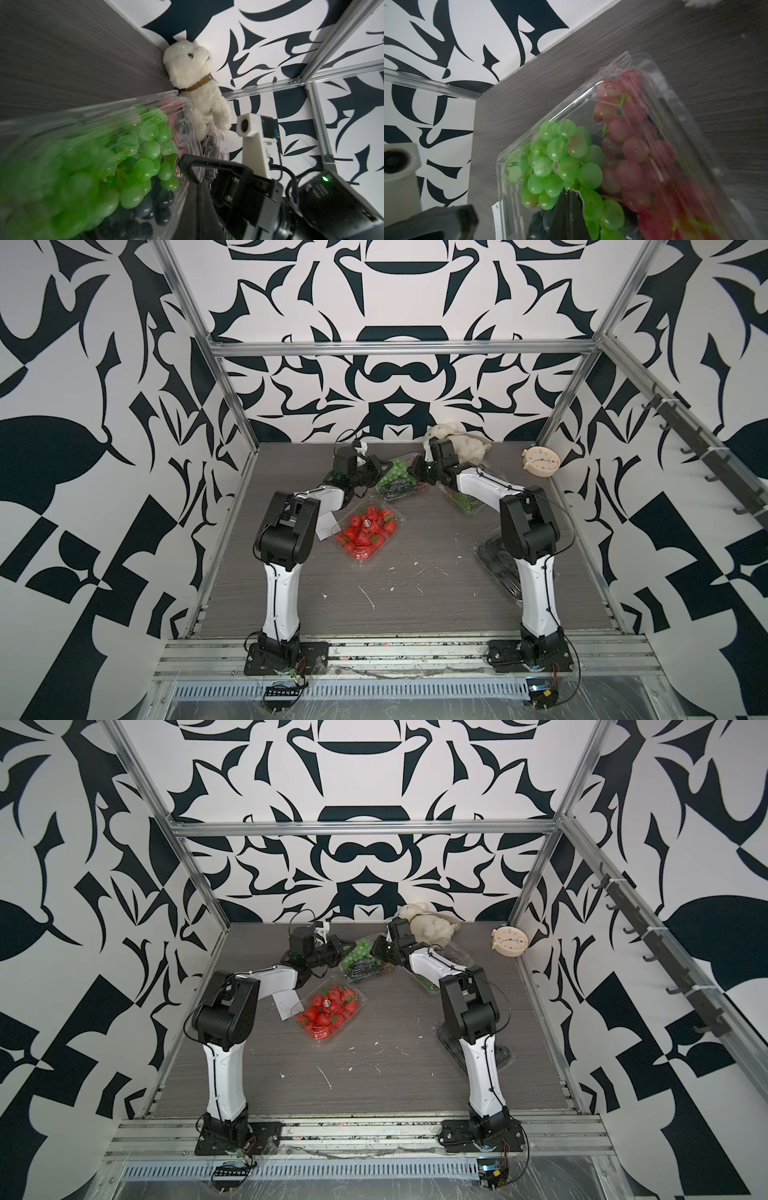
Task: Label fruit boxes
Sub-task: Move the fruit box to the center of the board, then reset both arms
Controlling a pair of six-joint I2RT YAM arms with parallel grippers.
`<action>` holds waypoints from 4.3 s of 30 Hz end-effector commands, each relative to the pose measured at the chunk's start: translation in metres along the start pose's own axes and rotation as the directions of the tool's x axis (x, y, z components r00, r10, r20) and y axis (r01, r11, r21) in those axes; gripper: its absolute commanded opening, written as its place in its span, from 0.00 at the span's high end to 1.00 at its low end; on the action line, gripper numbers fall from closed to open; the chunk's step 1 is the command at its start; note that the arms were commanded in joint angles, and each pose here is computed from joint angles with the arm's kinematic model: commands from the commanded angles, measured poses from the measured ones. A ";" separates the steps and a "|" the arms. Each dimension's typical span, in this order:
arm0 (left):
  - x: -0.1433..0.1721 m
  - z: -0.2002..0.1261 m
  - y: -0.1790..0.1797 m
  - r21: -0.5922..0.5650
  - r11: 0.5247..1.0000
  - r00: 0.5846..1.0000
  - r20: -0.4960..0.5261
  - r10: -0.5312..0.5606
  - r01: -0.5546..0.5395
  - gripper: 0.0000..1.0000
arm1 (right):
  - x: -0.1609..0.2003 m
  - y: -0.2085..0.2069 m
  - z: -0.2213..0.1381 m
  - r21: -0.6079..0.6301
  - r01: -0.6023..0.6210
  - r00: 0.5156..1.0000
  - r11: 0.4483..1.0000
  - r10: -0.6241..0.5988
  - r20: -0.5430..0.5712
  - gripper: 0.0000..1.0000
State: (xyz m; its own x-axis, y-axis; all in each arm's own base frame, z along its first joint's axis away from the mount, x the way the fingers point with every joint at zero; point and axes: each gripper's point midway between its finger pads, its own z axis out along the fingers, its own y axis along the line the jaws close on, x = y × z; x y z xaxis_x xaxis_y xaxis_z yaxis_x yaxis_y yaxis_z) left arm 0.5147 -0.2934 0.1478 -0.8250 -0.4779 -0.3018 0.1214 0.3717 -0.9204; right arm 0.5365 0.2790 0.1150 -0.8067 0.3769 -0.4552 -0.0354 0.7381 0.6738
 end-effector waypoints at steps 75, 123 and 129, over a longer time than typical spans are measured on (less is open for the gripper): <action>-0.071 -0.355 0.124 -0.999 0.047 0.665 0.040 0.746 0.007 0.00 | 0.003 -0.215 -0.280 0.830 0.098 0.730 0.549 -0.606 0.315 0.01; -0.042 -0.329 0.161 -0.925 0.325 0.577 0.158 0.802 -0.198 0.00 | 0.063 -0.186 -0.213 0.424 0.563 0.632 0.710 -0.700 0.333 0.01; -0.042 -0.329 0.162 -0.924 0.328 0.580 0.160 0.799 -0.197 0.01 | 0.033 -0.226 -0.230 0.616 0.307 0.716 0.725 -0.603 0.352 0.01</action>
State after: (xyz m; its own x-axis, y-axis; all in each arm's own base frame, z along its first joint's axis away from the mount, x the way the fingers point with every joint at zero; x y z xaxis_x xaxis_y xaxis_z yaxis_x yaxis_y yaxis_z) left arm 0.3878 0.0472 0.0952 -0.2963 -0.1030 -0.9495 -0.3059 0.9520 -0.0078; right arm 0.3891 0.0133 0.1078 -0.2528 -0.0182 -0.9673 -0.0129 0.9998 -0.0155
